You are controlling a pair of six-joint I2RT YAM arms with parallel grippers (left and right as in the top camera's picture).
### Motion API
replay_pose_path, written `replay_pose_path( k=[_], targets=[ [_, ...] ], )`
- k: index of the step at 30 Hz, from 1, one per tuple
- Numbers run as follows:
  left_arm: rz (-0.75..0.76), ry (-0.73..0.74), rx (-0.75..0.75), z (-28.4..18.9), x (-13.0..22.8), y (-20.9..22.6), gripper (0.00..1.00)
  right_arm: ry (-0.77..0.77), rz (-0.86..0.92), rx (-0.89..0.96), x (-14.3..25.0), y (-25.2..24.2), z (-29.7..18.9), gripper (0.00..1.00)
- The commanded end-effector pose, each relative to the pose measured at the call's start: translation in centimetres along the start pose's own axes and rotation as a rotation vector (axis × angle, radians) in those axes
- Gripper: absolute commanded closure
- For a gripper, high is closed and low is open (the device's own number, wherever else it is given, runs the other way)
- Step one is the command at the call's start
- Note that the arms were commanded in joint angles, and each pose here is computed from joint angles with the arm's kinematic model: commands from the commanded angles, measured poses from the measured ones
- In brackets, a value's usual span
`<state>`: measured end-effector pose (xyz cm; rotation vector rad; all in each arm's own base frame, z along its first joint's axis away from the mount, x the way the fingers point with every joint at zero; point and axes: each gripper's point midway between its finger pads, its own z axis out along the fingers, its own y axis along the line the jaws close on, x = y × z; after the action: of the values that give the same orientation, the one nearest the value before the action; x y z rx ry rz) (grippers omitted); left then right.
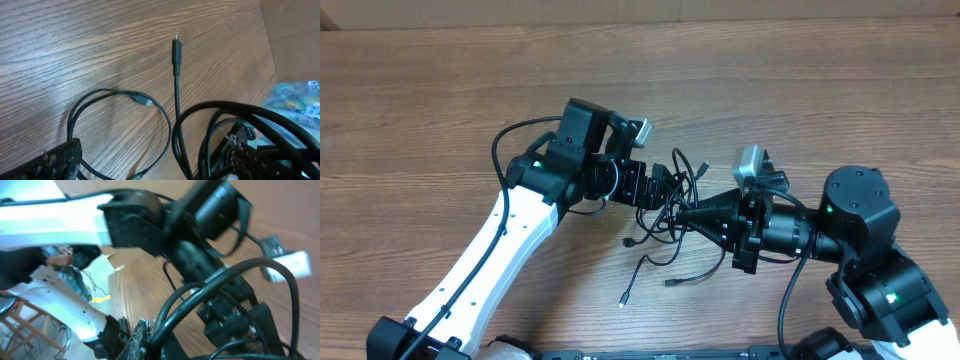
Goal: Untangle cables
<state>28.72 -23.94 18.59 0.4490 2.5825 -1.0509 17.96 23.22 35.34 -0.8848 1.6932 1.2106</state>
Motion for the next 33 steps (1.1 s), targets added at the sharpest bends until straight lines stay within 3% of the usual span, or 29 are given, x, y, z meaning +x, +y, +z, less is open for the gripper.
replay_pose_path(
  k=[1,15,17,18,22,26,33],
  targets=[
    [0.045,-0.003,0.027,-0.1,-0.4,-0.6,0.09,-0.022,-0.033,-0.084,-0.7,1.9,-0.5,0.96],
    [0.001,-0.044,-0.121,-0.2,-1.1,1.9,0.18,-0.040,-0.056,-0.165,-1.4,3.4,-0.7,0.96],
    [0.001,-0.047,-0.128,-0.2,-1.1,2.0,0.25,-0.040,-0.056,-0.165,-1.4,3.4,-0.7,0.96],
    [0.001,-0.048,-0.131,-0.2,-1.1,2.1,0.34,-0.040,-0.056,-0.165,-1.4,3.4,-0.7,0.96],
    [0.001,-0.053,-0.150,-0.3,-1.2,2.4,0.96,-0.040,-0.057,-0.164,-1.4,3.4,-0.7,0.96],
    [-0.004,-0.056,-0.159,-0.3,-1.3,2.6,0.96,-0.039,-0.056,-0.163,-1.4,3.4,-0.7,0.96],
    [-0.174,-0.129,-0.338,-1.2,-1.9,5.7,0.96,-0.022,0.001,-0.051,-0.7,1.3,-0.4,0.96]
  ],
)
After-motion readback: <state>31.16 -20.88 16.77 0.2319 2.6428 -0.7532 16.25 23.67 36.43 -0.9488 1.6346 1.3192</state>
